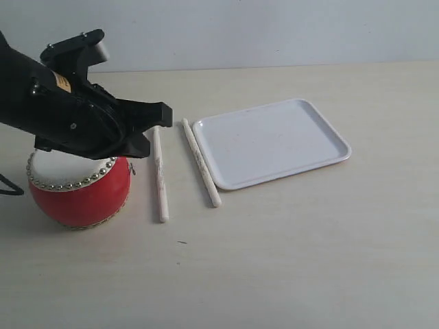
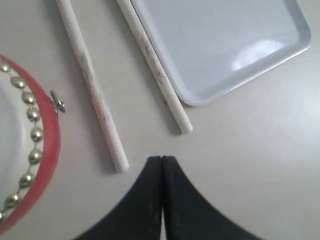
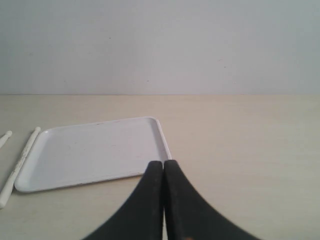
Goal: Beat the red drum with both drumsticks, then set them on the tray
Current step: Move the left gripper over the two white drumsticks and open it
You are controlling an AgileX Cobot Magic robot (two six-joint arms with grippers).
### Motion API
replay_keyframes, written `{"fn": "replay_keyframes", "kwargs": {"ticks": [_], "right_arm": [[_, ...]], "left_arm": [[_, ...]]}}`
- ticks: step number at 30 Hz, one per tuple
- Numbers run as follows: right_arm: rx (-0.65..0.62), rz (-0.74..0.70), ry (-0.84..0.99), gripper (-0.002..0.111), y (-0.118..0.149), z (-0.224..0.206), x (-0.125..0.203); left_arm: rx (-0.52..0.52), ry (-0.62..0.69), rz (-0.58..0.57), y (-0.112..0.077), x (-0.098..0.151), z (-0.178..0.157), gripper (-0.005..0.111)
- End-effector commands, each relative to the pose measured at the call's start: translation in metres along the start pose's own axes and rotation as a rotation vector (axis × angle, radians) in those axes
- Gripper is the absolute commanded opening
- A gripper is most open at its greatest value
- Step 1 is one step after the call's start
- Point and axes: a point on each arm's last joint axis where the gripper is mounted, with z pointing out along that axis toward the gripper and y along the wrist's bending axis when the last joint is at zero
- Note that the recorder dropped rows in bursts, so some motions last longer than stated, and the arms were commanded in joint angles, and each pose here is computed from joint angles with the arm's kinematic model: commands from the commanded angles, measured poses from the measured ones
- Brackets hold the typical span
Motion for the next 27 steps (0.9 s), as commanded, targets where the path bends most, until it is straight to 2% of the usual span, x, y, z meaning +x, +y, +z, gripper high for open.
{"fn": "replay_keyframes", "kwargs": {"ticks": [1,5,8,11,13,18,24,27], "right_arm": [[0.005,-0.011,-0.004,0.0,0.0,0.0,0.001],[0.005,-0.011,-0.004,0.0,0.0,0.0,0.001],[0.005,-0.011,-0.004,0.0,0.0,0.0,0.001],[0.005,-0.009,-0.004,0.0,0.0,0.0,0.001],[0.005,-0.009,-0.004,0.0,0.0,0.0,0.001],[0.005,-0.009,-0.004,0.0,0.0,0.0,0.001],[0.005,-0.009,-0.004,0.0,0.0,0.0,0.001],[0.005,-0.009,-0.004,0.0,0.0,0.0,0.001]], "left_arm": [[-0.008,0.039,-0.012,-0.001,0.003,0.023,0.0],[-0.064,0.124,0.088,-0.012,0.015,0.055,0.0],[-0.266,0.145,0.212,-0.024,0.007,0.064,0.0],[-0.445,0.089,0.243,-0.031,-0.006,0.061,0.0],[-0.448,0.052,0.22,-0.036,-0.015,0.059,0.0],[-0.356,0.014,0.161,-0.043,-0.024,0.063,0.0],[-0.339,0.062,-0.013,-0.025,-0.027,0.08,0.0],[-0.36,0.087,-0.041,-0.015,-0.027,0.09,0.0]]}}
